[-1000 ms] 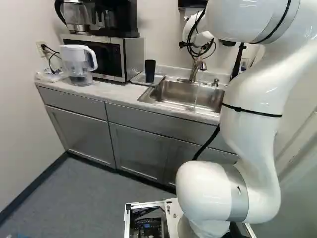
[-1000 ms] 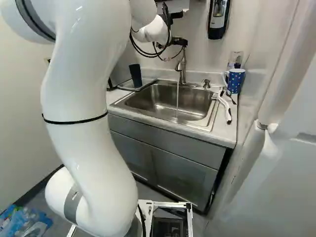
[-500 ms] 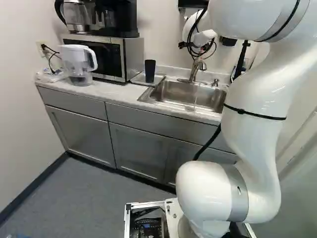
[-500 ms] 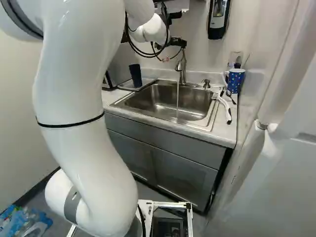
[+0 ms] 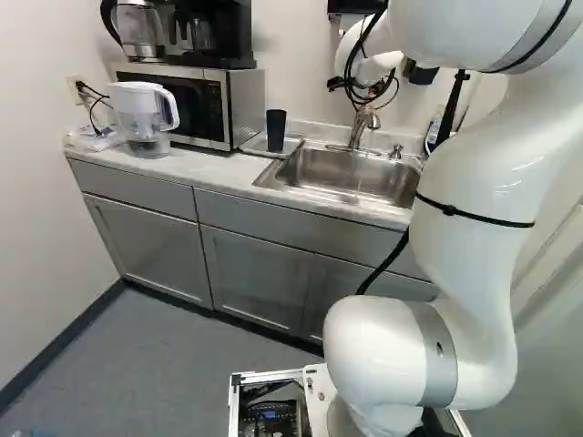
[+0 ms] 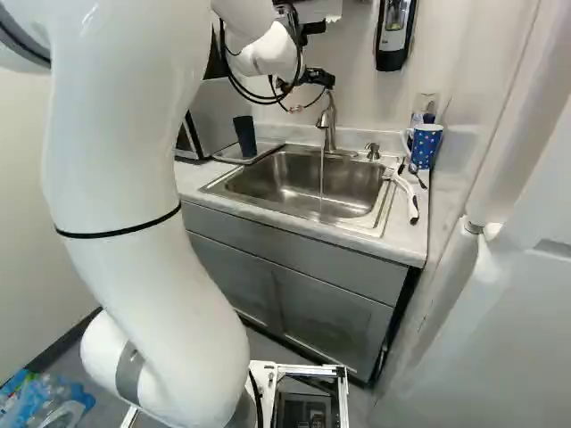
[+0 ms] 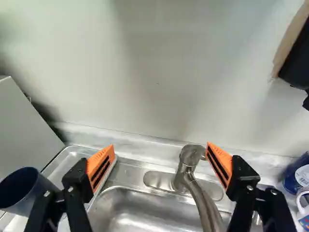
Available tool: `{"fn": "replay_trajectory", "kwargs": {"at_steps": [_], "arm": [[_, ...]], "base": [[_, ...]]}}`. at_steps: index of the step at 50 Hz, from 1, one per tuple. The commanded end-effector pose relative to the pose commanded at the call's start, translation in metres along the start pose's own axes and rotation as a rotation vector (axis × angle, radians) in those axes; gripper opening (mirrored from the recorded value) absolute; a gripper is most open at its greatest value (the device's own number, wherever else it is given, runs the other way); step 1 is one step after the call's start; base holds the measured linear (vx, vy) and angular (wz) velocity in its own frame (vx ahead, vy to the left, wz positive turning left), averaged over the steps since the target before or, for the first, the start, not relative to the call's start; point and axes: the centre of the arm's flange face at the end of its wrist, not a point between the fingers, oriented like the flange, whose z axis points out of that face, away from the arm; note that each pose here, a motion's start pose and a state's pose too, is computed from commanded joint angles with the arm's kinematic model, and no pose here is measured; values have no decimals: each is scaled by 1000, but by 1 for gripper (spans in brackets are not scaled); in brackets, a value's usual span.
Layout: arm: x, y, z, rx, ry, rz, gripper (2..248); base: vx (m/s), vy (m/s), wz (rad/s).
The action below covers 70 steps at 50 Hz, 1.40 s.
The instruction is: Rinse the cup and place it in the tray
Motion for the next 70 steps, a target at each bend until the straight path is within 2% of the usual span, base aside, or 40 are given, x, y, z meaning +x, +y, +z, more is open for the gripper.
{"fn": "replay_trajectory", "kwargs": {"at_steps": [39, 70], "arm": [[-6, -4, -12, 4, -34, -2, 247], [-19, -27, -55, 43, -41, -17, 247]], "base": [[0, 0, 0], [0, 0, 0]]}}
